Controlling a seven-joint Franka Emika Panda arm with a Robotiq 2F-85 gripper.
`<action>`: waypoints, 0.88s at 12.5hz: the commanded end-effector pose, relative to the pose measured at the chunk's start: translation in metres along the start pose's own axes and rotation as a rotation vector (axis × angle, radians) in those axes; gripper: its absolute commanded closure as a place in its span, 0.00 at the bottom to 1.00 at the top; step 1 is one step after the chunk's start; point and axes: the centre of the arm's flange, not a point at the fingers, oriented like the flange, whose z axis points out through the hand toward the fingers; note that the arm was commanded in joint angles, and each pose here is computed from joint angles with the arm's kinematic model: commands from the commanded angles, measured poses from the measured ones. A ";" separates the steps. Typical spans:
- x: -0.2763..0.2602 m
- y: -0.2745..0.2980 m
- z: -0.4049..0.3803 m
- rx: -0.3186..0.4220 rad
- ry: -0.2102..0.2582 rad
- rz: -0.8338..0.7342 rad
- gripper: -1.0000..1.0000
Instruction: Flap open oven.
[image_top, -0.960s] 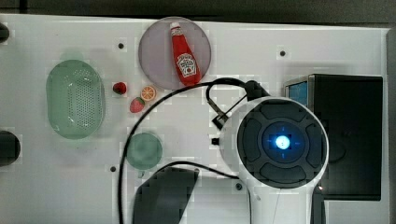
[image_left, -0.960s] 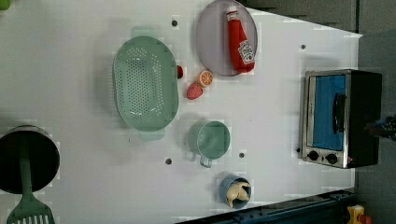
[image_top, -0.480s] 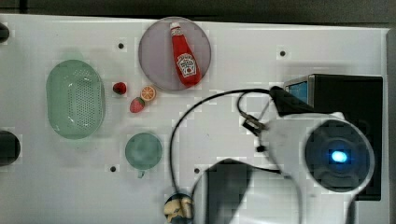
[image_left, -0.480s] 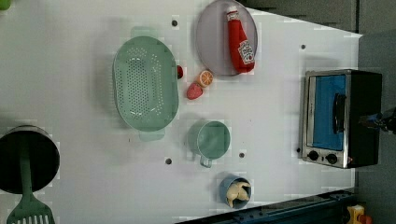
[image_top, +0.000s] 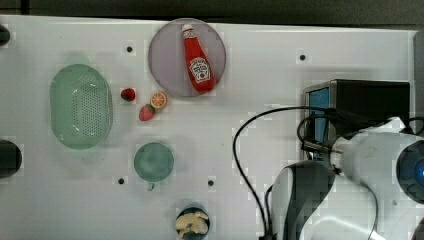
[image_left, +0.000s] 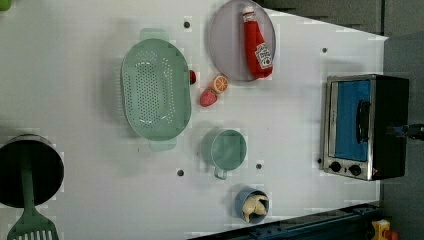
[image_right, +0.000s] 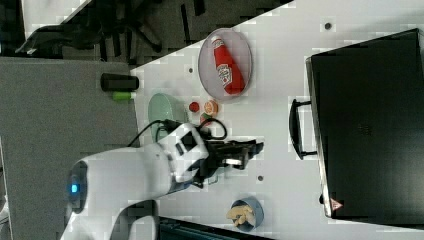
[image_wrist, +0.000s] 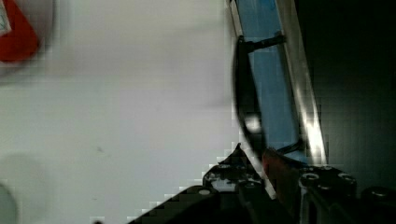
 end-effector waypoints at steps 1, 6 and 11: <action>0.012 0.015 0.019 -0.030 0.031 -0.180 0.82; 0.016 0.033 0.068 -0.051 -0.042 -0.146 0.82; 0.030 0.023 0.106 -0.084 -0.035 -0.169 0.82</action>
